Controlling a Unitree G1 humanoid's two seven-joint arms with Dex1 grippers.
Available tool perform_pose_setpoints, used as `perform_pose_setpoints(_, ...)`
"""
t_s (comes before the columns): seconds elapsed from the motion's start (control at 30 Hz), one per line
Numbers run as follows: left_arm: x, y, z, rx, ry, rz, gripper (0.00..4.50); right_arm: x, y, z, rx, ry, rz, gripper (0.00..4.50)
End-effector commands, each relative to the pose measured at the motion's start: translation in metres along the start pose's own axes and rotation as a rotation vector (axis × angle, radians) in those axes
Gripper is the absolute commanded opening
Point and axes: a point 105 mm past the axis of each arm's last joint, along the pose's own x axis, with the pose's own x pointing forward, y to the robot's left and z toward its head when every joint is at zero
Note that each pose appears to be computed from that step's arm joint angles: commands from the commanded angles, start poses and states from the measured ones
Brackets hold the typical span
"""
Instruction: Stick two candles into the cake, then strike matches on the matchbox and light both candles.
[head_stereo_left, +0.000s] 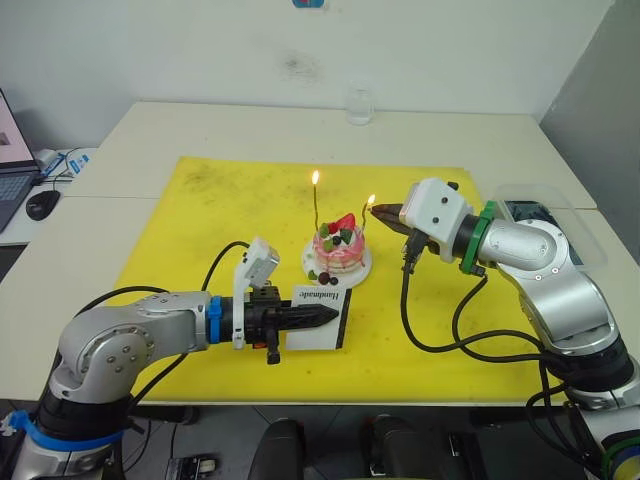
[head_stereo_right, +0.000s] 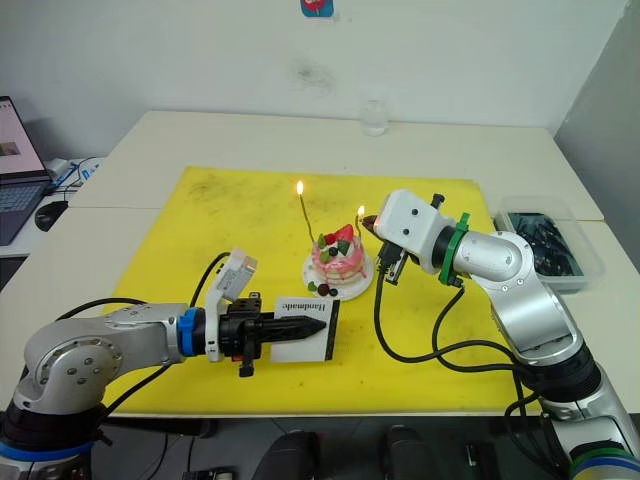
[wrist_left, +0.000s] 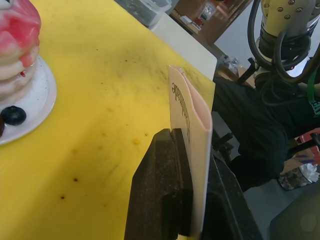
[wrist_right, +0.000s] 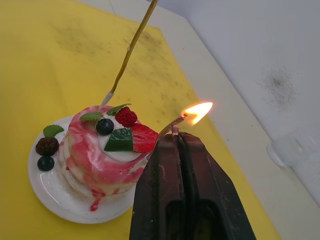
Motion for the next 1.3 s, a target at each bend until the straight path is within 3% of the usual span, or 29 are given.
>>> perform_pose_setpoints(0.03, 0.002, -0.003, 0.005, 0.029, -0.012, -0.016, 0.00, -0.005, -0.006, 0.014, -0.033, -0.043, -0.026, 0.05)
perform_pose_setpoints(0.47, 0.003, -0.003, 0.002, 0.025, -0.016, -0.023, 0.00, -0.012, -0.001, 0.009, -0.027, -0.020, -0.003, 0.05)
perform_pose_setpoints(0.73, 0.009, -0.007, 0.001, 0.014, -0.016, -0.049, 0.00, -0.040, 0.006, -0.018, 0.031, 0.109, -0.034, 0.05)
perform_pose_setpoints(0.93, 0.016, -0.010, 0.000, 0.002, -0.023, -0.066, 0.00, -0.094, -0.008, -0.062, 0.163, 0.307, -0.217, 0.05)
perform_pose_setpoints(1.1, 0.023, -0.011, 0.000, -0.003, -0.029, -0.076, 0.00, -0.147, -0.039, -0.102, 0.281, 0.443, -0.508, 0.05)
perform_pose_setpoints(1.3, 0.031, -0.009, 0.001, -0.003, -0.040, -0.086, 0.00, -0.170, -0.066, -0.131, 0.264, 0.505, -0.688, 0.05)
